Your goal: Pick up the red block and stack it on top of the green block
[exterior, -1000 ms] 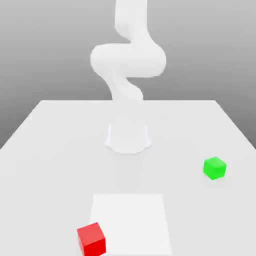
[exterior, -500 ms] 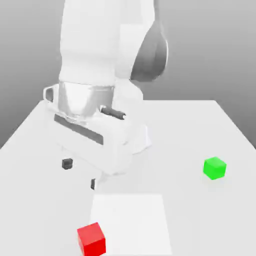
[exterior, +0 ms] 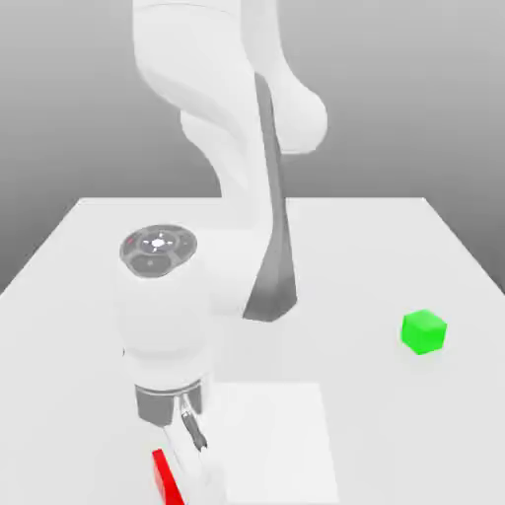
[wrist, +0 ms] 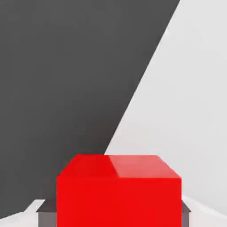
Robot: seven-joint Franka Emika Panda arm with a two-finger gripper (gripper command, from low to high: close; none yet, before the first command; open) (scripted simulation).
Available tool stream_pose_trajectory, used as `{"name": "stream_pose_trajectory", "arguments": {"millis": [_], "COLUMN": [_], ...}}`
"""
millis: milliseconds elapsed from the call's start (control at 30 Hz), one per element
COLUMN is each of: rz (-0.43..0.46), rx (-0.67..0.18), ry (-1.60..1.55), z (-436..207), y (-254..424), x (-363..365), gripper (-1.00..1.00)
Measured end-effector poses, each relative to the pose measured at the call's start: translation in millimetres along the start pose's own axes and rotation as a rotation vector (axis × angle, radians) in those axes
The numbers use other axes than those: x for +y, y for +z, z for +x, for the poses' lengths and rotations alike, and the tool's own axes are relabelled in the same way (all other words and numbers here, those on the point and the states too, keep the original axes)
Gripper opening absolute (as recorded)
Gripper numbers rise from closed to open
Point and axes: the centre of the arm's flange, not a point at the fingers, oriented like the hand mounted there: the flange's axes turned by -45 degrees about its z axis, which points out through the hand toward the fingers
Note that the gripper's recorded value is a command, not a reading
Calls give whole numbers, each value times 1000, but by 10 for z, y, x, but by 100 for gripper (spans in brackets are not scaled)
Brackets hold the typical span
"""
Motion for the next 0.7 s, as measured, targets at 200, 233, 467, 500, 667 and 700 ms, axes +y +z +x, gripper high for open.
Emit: {"name": "stream_pose_trajectory", "arguments": {"millis": [200,233,467,500,667,700], "rz": [-1,2,27,26,10,7], "rx": [-1,-4,-53,-59,-61,-57], "ry": [1,-1,-85,-100,-85,-79], "z": [3,-82,-2114,-2467,-3573,-3744], "y": [-439,-550,-949,-989,-1072,-1072], "x": [-1,-35,-446,-415,5,119], "gripper": [-100,-100,-100,-100,-100,-100]}}
